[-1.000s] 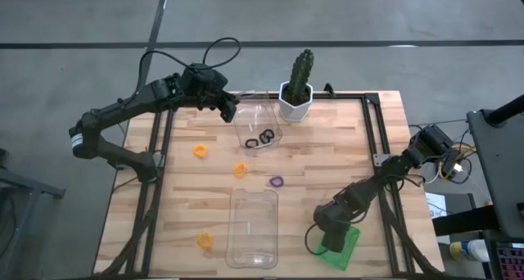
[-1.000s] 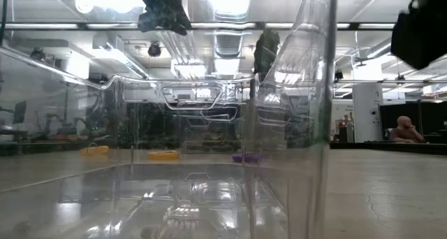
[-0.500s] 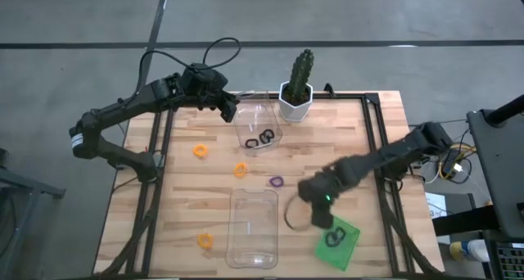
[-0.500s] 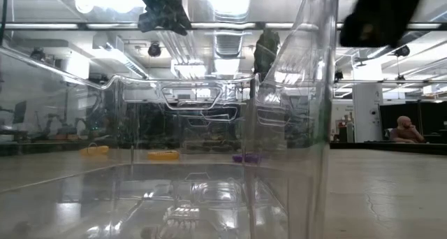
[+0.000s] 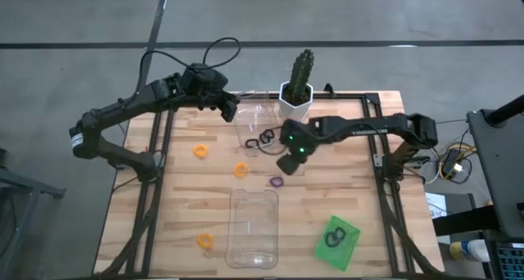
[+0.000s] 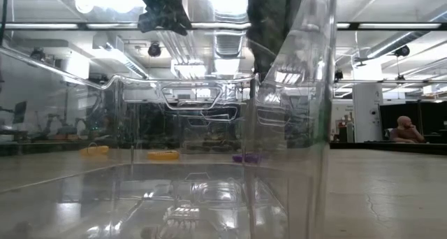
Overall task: Sort spring keychains
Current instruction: Put the purple spring keychain into the green bin
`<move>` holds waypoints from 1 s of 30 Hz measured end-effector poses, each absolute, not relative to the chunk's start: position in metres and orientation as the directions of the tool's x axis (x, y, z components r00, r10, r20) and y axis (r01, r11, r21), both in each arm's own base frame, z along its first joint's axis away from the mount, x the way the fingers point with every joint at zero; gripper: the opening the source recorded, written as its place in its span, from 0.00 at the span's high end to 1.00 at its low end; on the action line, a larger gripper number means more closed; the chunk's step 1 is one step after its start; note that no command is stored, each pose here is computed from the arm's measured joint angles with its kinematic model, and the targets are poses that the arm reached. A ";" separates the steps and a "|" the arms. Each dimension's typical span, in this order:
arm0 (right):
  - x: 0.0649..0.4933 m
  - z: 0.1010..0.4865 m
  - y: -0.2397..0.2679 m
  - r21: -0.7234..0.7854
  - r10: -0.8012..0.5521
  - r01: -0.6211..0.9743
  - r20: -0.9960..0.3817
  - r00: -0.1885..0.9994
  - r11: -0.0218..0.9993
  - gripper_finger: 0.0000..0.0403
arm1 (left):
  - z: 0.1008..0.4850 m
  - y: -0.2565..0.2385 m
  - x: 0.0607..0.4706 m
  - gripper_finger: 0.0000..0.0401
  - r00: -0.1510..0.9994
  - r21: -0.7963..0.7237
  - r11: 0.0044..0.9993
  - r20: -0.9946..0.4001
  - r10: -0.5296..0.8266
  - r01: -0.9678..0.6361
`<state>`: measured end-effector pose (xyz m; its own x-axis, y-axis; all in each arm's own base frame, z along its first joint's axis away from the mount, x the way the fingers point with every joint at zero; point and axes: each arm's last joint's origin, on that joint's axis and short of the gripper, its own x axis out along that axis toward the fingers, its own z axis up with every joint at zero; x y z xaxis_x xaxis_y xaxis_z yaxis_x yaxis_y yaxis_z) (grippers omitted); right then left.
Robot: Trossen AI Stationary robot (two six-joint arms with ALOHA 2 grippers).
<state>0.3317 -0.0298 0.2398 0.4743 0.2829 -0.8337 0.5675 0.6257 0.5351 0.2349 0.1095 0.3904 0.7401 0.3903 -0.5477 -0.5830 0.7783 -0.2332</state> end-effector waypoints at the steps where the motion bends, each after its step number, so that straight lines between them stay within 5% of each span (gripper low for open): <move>1: 0.336 0.238 -0.032 0.584 0.334 0.550 -0.804 0.492 0.597 0.89 | 0.390 0.110 0.235 0.72 0.740 -0.233 0.778 -0.548 0.390 -0.583; 5: 0.347 0.238 -0.033 0.685 0.417 0.514 -0.726 0.547 0.517 0.78 | 0.391 0.109 0.234 0.72 0.740 -0.237 0.776 -0.547 0.391 -0.585; 10: 0.345 0.213 -0.040 0.641 0.460 0.557 -0.768 0.447 0.528 0.66 | 0.390 0.109 0.235 0.72 0.740 -0.236 0.777 -0.548 0.390 -0.584; 14: 0.331 0.214 -0.035 0.774 0.751 0.515 -0.575 0.325 0.370 0.58 | 0.390 0.109 0.234 0.72 0.742 -0.238 0.778 -0.549 0.385 -0.581; 17: 0.322 0.226 -0.024 0.819 0.829 0.475 -0.486 0.275 0.323 0.55 | 0.390 0.109 0.234 0.72 0.741 -0.239 0.779 -0.551 0.383 -0.580; 23: 0.314 0.222 -0.040 0.778 0.745 0.452 -0.594 0.305 0.435 0.55 | 0.390 0.109 0.234 0.72 0.740 -0.243 0.775 -0.553 0.383 -0.583; 30: 0.321 0.203 -0.068 0.478 0.332 0.730 -0.875 0.351 0.489 0.56 | 0.390 0.109 0.234 0.72 0.738 -0.263 0.762 -0.556 0.382 -0.592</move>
